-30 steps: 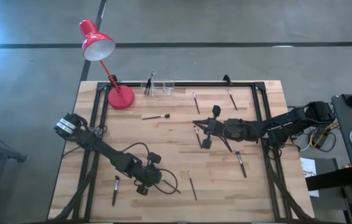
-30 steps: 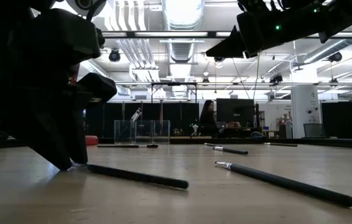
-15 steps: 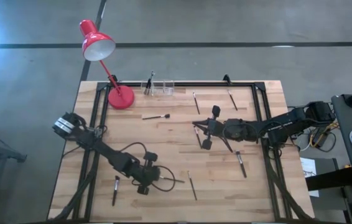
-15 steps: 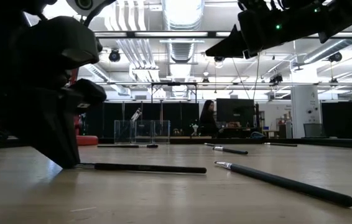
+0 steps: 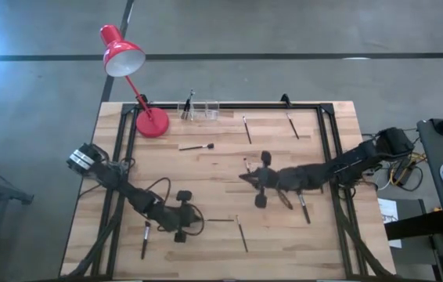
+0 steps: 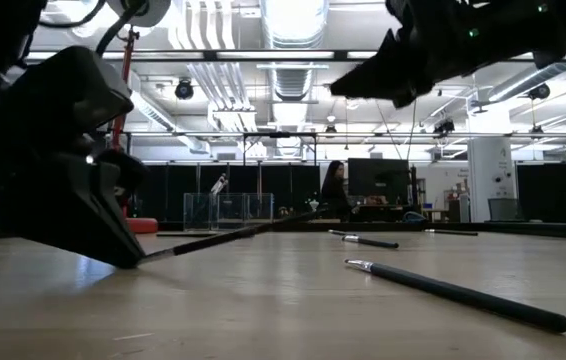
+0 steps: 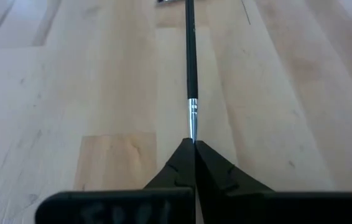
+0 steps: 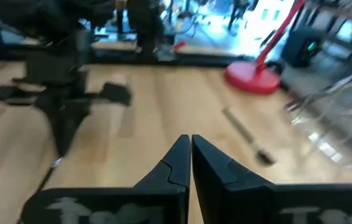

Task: Pick & Place Makeup Supplies
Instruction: Put the makeup brush into the transparent organizer

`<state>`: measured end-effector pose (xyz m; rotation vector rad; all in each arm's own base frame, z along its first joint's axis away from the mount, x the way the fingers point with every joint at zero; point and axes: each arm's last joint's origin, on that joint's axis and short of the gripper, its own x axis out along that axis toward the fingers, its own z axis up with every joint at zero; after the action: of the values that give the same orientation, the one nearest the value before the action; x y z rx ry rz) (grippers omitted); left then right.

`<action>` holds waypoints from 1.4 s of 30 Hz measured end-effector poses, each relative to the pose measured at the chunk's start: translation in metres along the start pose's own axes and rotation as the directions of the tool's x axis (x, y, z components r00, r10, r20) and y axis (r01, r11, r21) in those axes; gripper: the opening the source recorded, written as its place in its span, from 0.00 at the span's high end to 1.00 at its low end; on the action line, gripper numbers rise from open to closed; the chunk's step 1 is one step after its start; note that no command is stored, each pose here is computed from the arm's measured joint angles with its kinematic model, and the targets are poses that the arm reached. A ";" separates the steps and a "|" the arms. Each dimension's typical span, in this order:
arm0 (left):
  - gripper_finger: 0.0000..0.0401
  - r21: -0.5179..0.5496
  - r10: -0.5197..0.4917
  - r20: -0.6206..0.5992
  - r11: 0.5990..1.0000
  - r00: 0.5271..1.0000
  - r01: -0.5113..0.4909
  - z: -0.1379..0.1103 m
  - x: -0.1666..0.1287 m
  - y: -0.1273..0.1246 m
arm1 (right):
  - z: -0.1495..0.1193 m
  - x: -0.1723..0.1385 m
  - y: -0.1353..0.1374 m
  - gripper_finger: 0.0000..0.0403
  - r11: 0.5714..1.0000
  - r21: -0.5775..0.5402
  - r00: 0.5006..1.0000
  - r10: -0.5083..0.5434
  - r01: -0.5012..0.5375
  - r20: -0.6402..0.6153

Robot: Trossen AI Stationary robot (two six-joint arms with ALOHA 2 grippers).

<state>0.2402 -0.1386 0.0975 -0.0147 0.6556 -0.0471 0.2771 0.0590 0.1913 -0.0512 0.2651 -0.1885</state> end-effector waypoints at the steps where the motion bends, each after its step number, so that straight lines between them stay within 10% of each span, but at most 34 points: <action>1: 1.00 -0.006 -0.002 0.023 1.000 1.000 0.002 -0.002 -0.001 0.001 | -0.003 0.003 0.005 0.97 1.000 0.012 1.000 0.009 -0.008 -0.015; 20: 1.00 -0.036 0.035 0.075 0.999 0.997 -0.032 -0.009 -0.004 0.007 | -0.030 0.054 0.078 0.63 0.967 0.052 0.900 0.252 -0.250 -0.357; 42: 1.00 -0.038 0.030 0.079 0.999 0.996 -0.027 -0.009 -0.005 0.007 | -0.036 0.064 0.083 0.78 0.970 0.123 0.879 0.242 -0.210 -0.411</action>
<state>0.2312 -0.1314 0.0929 -0.0426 0.5766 -0.0066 0.3426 0.1270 0.1339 0.0974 0.6966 0.0283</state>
